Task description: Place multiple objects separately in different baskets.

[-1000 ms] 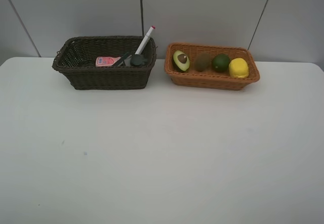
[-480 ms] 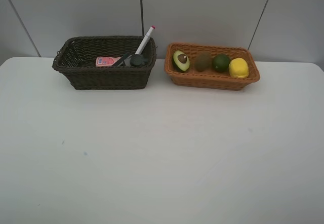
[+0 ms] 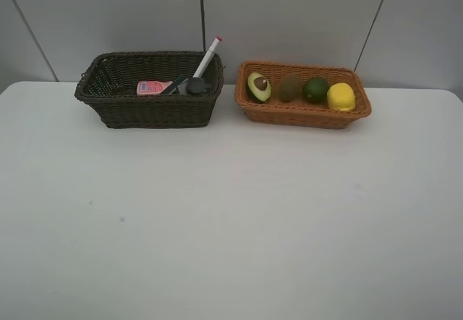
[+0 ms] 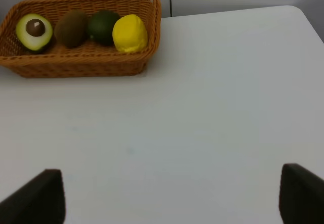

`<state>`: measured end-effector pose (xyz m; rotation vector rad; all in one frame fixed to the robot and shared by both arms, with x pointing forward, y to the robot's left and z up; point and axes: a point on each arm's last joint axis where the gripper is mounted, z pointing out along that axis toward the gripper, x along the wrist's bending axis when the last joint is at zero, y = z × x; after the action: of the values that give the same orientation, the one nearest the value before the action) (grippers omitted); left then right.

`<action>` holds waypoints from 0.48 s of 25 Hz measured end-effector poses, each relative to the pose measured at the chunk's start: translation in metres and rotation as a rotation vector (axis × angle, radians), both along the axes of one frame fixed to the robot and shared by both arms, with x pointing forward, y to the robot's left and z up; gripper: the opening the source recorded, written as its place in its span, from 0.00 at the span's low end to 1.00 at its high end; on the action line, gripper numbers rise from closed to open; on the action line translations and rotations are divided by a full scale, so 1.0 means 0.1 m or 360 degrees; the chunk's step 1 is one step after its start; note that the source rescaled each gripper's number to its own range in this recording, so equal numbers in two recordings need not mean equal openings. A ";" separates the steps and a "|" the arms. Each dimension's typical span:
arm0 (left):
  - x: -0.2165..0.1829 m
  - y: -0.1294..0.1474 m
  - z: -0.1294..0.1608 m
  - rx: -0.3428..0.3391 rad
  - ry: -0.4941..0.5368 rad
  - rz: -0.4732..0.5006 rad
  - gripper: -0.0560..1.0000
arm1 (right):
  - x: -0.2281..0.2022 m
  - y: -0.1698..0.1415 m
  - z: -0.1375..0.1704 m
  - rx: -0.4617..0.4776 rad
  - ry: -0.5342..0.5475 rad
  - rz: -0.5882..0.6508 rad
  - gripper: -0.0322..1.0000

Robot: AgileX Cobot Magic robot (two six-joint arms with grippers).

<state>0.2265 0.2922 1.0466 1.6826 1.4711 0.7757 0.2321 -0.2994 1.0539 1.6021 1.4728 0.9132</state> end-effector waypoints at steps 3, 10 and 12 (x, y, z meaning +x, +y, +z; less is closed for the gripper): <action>0.00 0.00 0.00 0.0000 0.0000 0.0000 1.00 | 0.00 0.00 0.00 0.0000 0.0000 0.0000 1.00; 0.00 0.00 0.00 0.0000 0.0000 0.0000 1.00 | 0.00 0.00 0.00 0.0000 0.0000 0.0000 1.00; 0.00 0.00 0.00 0.0000 0.0000 0.0000 1.00 | 0.00 0.00 0.00 0.0000 0.0000 0.0000 1.00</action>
<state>0.2265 0.2922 1.0466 1.6826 1.4711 0.7757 0.2321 -0.2994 1.0539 1.6021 1.4728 0.9132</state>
